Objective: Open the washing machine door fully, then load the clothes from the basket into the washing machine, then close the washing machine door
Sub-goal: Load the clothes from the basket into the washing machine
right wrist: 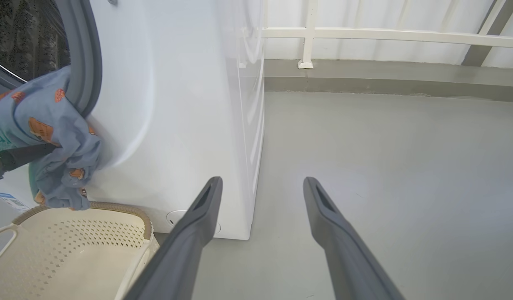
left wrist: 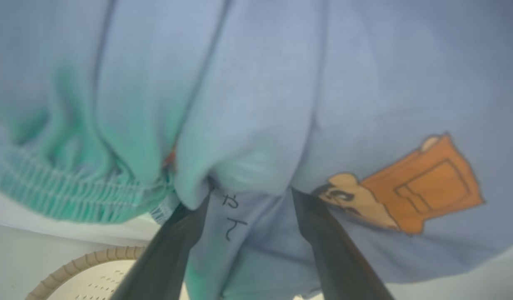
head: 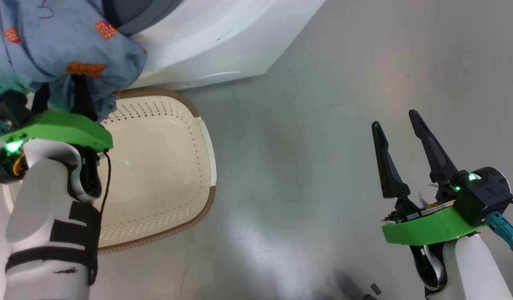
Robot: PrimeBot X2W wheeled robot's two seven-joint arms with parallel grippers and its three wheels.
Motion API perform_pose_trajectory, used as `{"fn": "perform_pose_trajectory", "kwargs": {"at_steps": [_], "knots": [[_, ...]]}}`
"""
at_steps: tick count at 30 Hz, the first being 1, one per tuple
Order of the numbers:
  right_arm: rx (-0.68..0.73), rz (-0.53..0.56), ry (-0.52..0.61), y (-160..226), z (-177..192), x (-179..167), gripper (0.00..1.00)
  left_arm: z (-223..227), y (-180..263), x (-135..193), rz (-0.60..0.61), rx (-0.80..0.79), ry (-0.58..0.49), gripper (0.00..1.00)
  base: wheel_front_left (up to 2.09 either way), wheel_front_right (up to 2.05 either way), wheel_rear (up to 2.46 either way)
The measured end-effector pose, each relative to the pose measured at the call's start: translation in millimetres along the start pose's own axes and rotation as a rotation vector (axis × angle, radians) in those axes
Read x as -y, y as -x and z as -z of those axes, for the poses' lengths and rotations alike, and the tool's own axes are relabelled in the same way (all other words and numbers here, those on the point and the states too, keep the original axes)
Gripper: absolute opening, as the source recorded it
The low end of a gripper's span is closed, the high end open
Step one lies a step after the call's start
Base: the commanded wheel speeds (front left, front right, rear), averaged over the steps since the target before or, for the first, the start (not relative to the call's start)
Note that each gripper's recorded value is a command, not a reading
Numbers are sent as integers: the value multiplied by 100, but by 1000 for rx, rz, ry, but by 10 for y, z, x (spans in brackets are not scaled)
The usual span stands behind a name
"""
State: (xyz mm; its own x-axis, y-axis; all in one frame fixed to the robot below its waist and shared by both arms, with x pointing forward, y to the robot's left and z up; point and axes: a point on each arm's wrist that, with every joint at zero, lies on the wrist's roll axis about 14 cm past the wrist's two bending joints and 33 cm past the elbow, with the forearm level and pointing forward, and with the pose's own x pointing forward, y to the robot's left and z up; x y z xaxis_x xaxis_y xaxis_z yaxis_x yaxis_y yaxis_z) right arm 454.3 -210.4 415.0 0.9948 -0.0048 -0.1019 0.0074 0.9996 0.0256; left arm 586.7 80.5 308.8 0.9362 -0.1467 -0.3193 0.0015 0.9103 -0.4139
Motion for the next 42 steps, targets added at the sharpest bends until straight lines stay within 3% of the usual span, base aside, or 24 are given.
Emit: {"fn": "perform_pose_trajectory", "kwargs": {"at_steps": [6, 8, 10, 11, 20, 25, 42], "knots": [[-24, 4, 3, 0, 91, 15, 100, 72, -65, 6, -4, -2, -6, 100, 0, 0, 0], [-23, 5, 5, -16, 95, 21, 100, 91, -78, 23, -2, -1, -4, 88, 0, 0, 0], [-14, 4, 8, -47, 72, 23, 100, 101, -88, 41, 2, 0, -11, 61, 0, 0, 0], [-14, 4, 8, -48, 70, 25, 100, 99, -89, 51, 4, 2, -12, 55, 0, 0, 0], [-5, -6, 0, -55, 38, -13, 100, -46, -35, 58, 4, 38, 8, 38, 0, 0, 0], [5, -18, -8, -71, 10, -63, 100, -204, 33, -7, -6, 82, 5, 2, 0, 0, 0], [31, -51, -28, -106, -70, -192, 100, -432, 250, 276, 89, 145, 25, 0, 0, 0, 0]]}}
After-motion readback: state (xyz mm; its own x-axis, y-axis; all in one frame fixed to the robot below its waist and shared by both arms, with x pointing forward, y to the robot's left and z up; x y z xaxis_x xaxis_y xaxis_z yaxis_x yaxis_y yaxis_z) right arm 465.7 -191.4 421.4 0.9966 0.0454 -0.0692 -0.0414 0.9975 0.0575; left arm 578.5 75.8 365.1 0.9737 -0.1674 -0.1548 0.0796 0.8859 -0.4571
